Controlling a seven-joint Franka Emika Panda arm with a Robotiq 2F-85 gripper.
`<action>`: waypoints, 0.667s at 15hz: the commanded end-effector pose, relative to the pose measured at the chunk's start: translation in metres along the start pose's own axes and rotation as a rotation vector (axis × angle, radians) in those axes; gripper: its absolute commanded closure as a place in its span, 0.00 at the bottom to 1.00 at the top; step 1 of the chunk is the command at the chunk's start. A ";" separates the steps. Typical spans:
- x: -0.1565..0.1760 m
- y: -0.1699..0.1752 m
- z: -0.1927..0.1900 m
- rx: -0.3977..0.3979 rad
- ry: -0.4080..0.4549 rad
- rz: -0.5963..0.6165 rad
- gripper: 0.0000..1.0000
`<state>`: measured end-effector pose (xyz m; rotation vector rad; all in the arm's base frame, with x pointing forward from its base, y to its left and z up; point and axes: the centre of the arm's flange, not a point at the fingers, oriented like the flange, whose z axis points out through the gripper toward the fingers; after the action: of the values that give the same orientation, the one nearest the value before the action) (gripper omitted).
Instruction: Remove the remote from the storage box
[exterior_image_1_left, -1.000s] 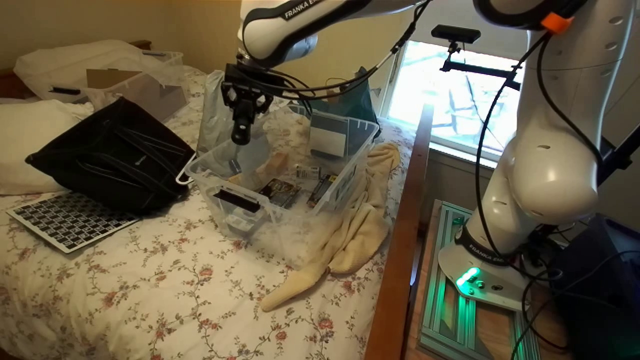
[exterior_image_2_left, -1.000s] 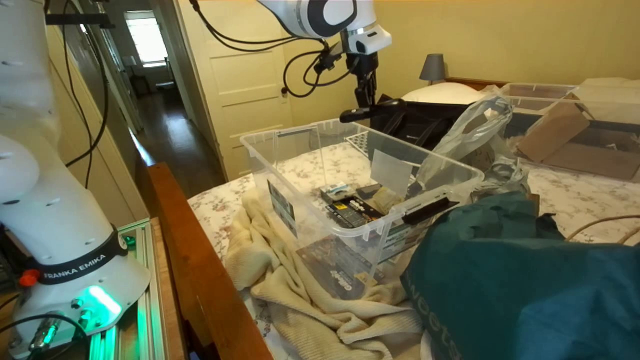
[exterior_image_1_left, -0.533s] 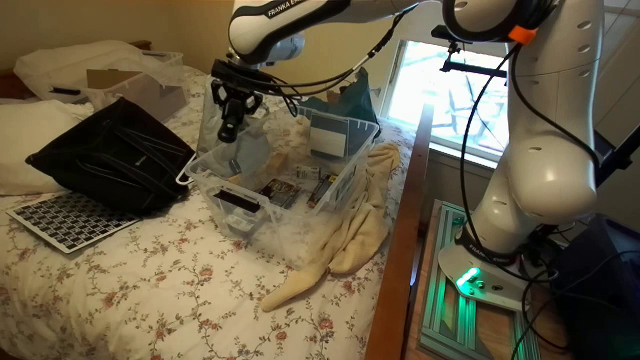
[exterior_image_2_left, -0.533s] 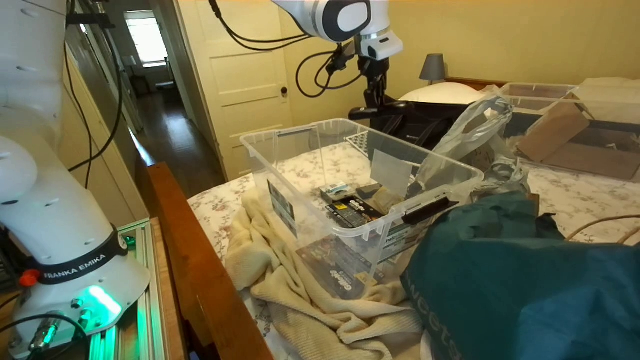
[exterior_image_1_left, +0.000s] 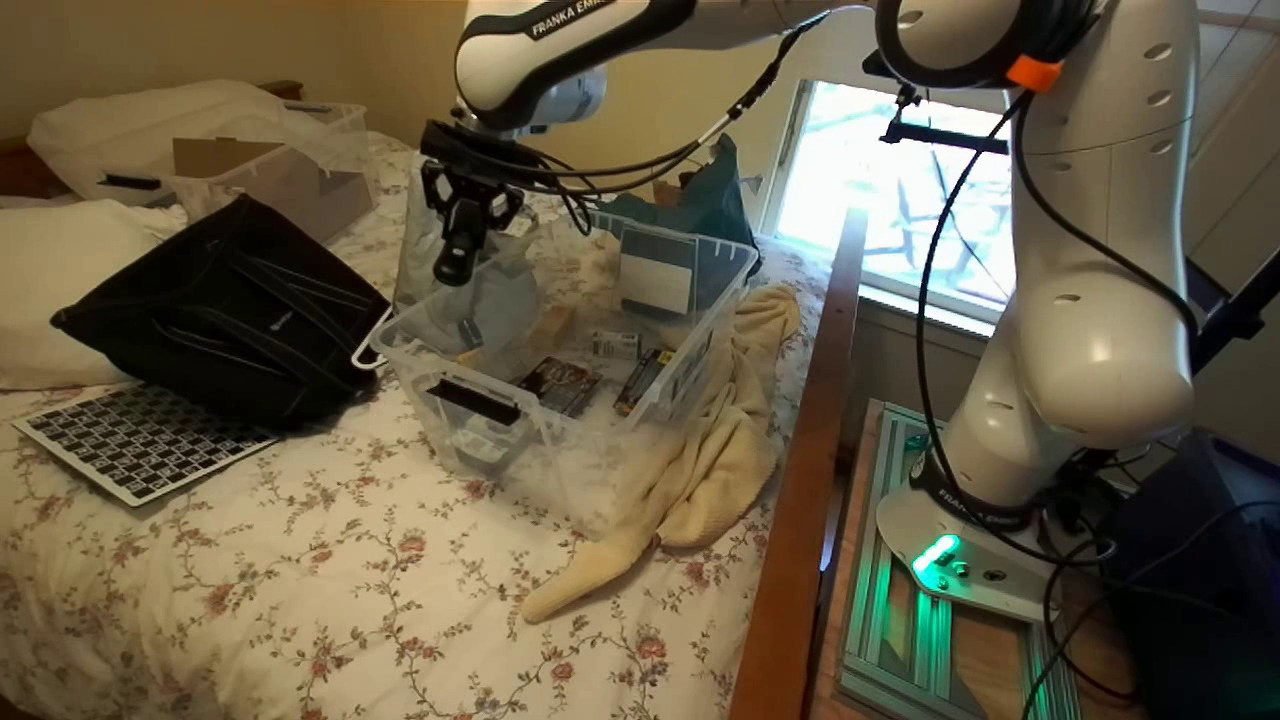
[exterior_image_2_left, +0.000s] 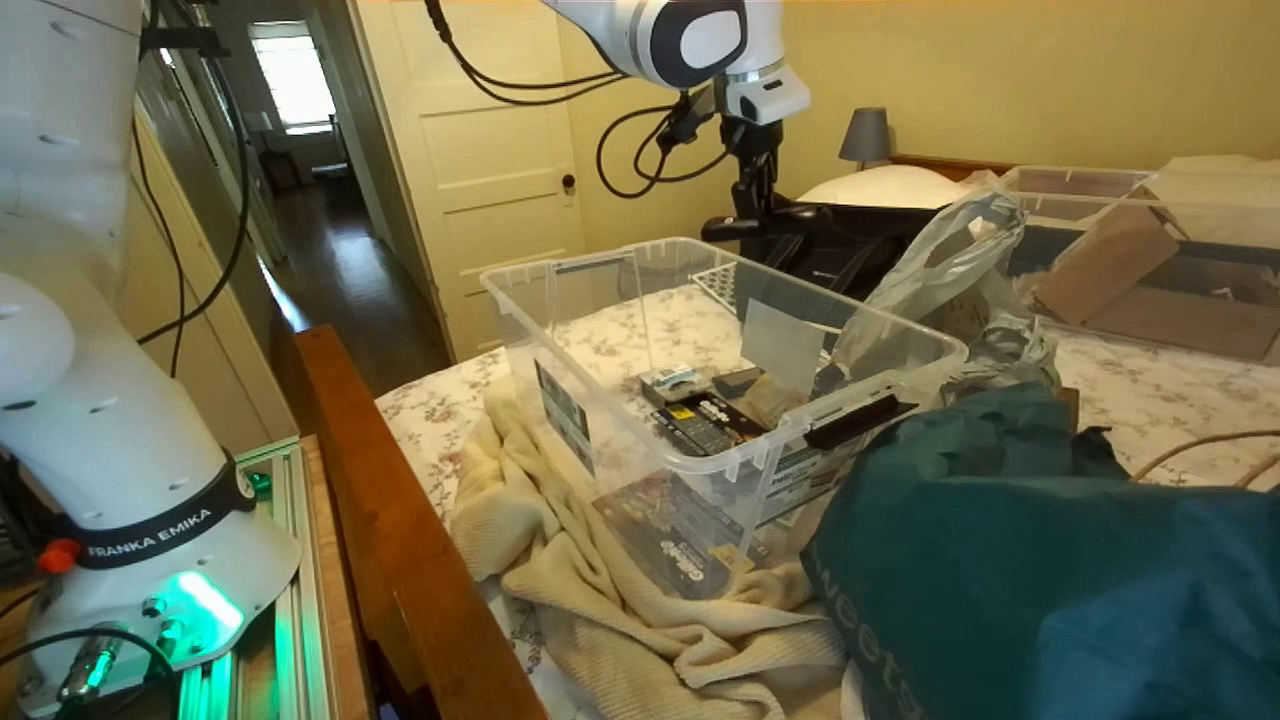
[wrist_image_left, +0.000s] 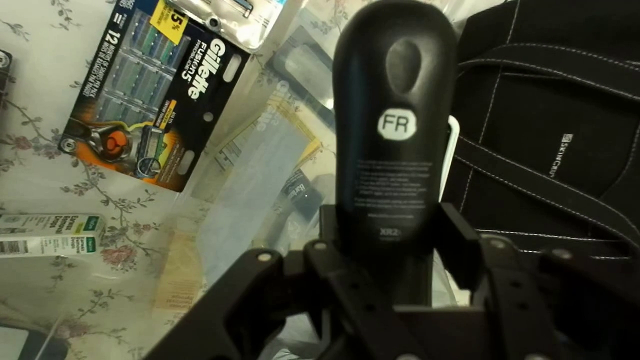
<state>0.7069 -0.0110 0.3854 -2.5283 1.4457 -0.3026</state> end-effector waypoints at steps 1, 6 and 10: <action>0.007 -0.008 0.005 0.007 -0.010 0.043 0.74; 0.021 -0.019 0.021 0.024 -0.030 0.152 0.74; 0.032 -0.027 0.033 0.057 -0.026 0.239 0.74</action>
<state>0.7283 -0.0208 0.3651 -2.3729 1.6211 -0.2596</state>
